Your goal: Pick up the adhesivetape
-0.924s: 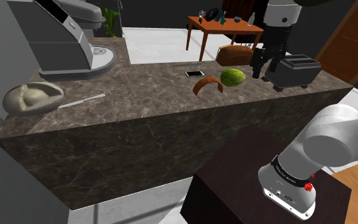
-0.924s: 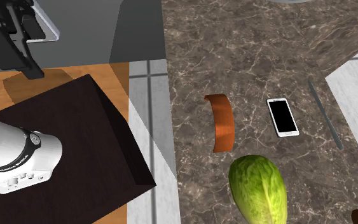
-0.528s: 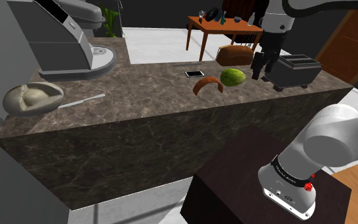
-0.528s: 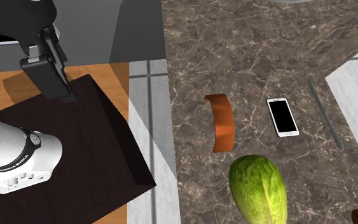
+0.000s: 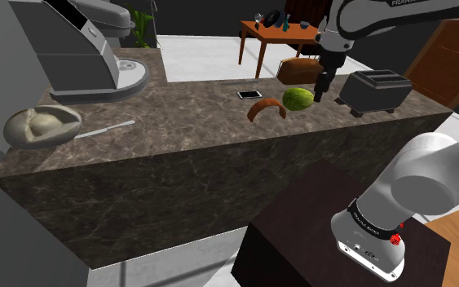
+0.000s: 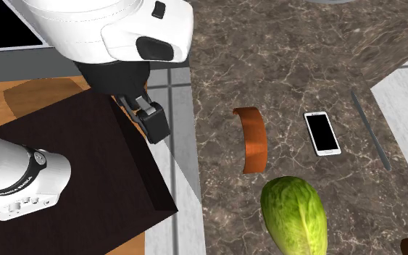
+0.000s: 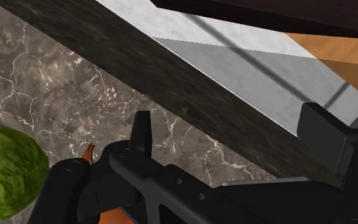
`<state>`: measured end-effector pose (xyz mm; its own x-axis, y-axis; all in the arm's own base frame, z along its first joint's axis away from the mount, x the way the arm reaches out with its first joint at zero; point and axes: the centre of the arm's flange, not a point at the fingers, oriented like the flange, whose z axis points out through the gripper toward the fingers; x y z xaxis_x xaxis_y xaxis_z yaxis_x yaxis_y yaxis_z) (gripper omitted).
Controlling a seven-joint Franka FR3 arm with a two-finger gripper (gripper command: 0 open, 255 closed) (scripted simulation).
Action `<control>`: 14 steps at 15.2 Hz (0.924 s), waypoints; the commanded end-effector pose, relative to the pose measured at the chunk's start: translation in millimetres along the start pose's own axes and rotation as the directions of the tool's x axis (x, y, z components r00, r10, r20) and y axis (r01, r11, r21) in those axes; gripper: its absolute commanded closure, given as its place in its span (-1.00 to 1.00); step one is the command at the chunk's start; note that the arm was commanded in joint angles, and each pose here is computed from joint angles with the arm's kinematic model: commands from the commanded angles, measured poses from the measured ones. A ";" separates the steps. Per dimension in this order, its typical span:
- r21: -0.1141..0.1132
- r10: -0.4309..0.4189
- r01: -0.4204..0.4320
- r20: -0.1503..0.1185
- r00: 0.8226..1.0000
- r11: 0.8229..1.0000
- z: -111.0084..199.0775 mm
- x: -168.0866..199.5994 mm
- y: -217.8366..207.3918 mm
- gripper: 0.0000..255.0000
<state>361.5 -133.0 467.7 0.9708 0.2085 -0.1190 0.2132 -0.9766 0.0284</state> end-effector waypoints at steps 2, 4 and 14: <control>-0.005 -0.108 0.108 -0.018 0.994 0.994 16.4 20.5 26.0 -1.00; -0.008 -0.176 0.176 -0.029 0.984 0.984 27.4 36.7 42.0 -1.00; -0.032 -0.495 0.494 -0.078 0.866 0.869 79.4 133.5 103.6 -1.00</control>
<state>491.6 -210.5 383.5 0.7694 0.6371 -0.0457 0.6377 -0.7703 -0.0023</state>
